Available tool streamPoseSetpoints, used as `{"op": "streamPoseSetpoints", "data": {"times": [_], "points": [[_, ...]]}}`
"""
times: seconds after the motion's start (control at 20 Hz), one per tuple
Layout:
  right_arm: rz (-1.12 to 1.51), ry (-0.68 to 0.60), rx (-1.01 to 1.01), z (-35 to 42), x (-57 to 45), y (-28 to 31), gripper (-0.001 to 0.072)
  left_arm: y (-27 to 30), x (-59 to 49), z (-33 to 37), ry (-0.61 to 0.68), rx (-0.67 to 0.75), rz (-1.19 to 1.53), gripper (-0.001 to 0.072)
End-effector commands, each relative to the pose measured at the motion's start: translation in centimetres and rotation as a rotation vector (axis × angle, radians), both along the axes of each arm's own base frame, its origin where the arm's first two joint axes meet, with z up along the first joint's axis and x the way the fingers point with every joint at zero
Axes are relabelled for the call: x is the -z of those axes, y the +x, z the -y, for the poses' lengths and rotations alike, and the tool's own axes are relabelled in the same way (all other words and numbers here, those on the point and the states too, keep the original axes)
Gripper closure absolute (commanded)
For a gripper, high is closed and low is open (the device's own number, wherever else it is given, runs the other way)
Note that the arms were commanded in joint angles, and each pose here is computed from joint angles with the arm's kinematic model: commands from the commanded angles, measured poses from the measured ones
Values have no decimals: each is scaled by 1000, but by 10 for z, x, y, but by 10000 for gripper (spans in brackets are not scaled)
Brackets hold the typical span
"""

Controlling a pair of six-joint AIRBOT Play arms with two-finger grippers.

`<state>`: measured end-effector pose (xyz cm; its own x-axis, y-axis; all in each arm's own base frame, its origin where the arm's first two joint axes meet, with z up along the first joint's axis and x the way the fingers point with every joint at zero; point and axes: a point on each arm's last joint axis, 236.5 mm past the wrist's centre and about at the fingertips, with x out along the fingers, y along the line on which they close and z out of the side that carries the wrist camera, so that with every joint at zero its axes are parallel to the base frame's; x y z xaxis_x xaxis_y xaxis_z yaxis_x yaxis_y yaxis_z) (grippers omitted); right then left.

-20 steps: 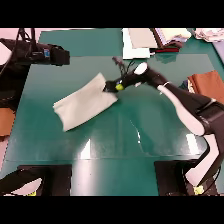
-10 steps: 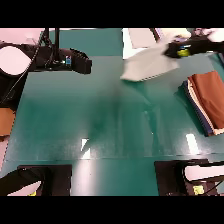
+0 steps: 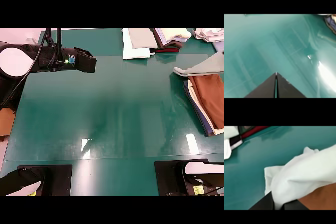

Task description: Fold the shirts.

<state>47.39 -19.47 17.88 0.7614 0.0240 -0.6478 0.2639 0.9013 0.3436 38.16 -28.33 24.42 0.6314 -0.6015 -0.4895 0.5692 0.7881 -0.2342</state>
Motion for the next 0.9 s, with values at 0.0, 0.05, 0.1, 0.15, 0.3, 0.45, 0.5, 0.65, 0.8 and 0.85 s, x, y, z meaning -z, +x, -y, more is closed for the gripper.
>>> {"op": "streamPoseSetpoints", "data": {"times": [0.0,0.05,0.1,0.15,0.3,0.45,0.5,0.65,0.8,0.85], "points": [[75,-37,28,14,-34,1,693,0,-1,1,-6,-2,0,685],[113,-64,24,13,-54,4,693,0,-1,1,-6,-2,-1,685],[147,-88,23,14,-73,4,693,0,-1,1,-6,-2,-1,685],[171,-107,18,12,-88,3,692,0,0,1,-5,-2,-1,685],[190,-143,-7,6,-115,-6,693,-1,1,0,-1,0,-6,684],[157,-144,-19,0,-120,-26,693,-3,4,0,10,5,-18,684],[148,-142,-5,2,-118,-34,692,-3,5,0,12,6,-20,684],[59,-152,51,17,-93,-71,693,-3,5,0,13,6,-20,684],[-108,-205,149,45,-46,-125,692,-3,5,0,13,6,-20,684],[-161,-222,174,53,-31,-144,692,-3,5,0,13,6,-20,684]]}}
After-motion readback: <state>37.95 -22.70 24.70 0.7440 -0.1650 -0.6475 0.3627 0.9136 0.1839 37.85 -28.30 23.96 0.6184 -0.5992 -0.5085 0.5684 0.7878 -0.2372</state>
